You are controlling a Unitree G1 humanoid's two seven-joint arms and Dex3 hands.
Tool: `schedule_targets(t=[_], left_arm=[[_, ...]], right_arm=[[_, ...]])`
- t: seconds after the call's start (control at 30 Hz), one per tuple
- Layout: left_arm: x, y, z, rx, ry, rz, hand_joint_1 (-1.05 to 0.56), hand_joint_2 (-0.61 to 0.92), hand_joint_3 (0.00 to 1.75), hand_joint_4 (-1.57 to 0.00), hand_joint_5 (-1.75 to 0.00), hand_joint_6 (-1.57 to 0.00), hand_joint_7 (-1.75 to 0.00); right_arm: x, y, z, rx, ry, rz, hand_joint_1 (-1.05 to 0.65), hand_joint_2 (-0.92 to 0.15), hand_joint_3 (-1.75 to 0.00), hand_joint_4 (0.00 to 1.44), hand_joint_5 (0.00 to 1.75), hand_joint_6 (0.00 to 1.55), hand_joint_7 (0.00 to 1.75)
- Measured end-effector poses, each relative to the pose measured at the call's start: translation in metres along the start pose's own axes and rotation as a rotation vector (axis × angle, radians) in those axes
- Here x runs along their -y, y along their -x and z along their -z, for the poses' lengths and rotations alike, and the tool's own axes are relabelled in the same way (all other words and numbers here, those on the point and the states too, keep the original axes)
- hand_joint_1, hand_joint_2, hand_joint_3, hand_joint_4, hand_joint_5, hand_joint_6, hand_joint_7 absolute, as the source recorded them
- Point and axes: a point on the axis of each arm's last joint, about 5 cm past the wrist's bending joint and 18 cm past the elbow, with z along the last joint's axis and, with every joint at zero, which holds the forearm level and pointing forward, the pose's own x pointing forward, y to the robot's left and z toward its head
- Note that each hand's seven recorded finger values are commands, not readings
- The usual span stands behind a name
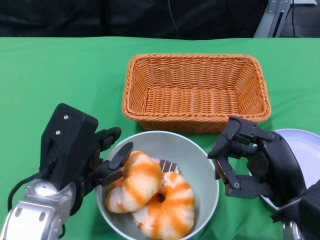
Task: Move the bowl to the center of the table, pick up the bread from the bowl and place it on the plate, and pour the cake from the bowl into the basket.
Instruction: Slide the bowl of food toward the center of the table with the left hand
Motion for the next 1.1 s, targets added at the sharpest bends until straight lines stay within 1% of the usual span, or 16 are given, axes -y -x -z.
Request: schedule_targets(t=[0.57, 0.77, 1.0, 1.1], left_arm=[[0.005, -0.002, 0.0, 0.007, 0.002, 0.037, -0.63, 0.92, 0.7, -0.1, -0.01, -0.02, 0.0], [0.008, -0.003, 0.001, 0.022, 0.009, 0.052, -0.64, 0.92, 0.7, -0.11, -0.01, -0.03, -0.01], [0.01, -0.008, 0.004, 0.038, 0.018, 0.064, -0.63, 0.92, 0.7, -0.13, -0.02, -0.04, -0.01], [0.01, -0.009, 0.005, 0.052, 0.033, 0.089, -0.63, 0.92, 0.7, -0.11, -0.01, -0.04, -0.01]], right_arm=[[-0.001, 0.0, 0.0, 0.004, 0.001, 0.004, -0.2, -0.49, -1.19, 0.78, 1.74, 0.74, 1.36], [-0.001, 0.0, 0.0, 0.006, 0.002, 0.011, -0.2, -0.5, -1.17, 0.78, 1.74, 0.74, 1.35], [-0.001, 0.0, 0.0, 0.006, 0.001, 0.014, -0.2, -0.52, -1.15, 0.78, 1.74, 0.74, 1.34], [-0.001, 0.0, 0.0, 0.006, 0.001, 0.014, -0.21, -0.52, -1.14, 0.78, 1.74, 0.74, 1.34]])
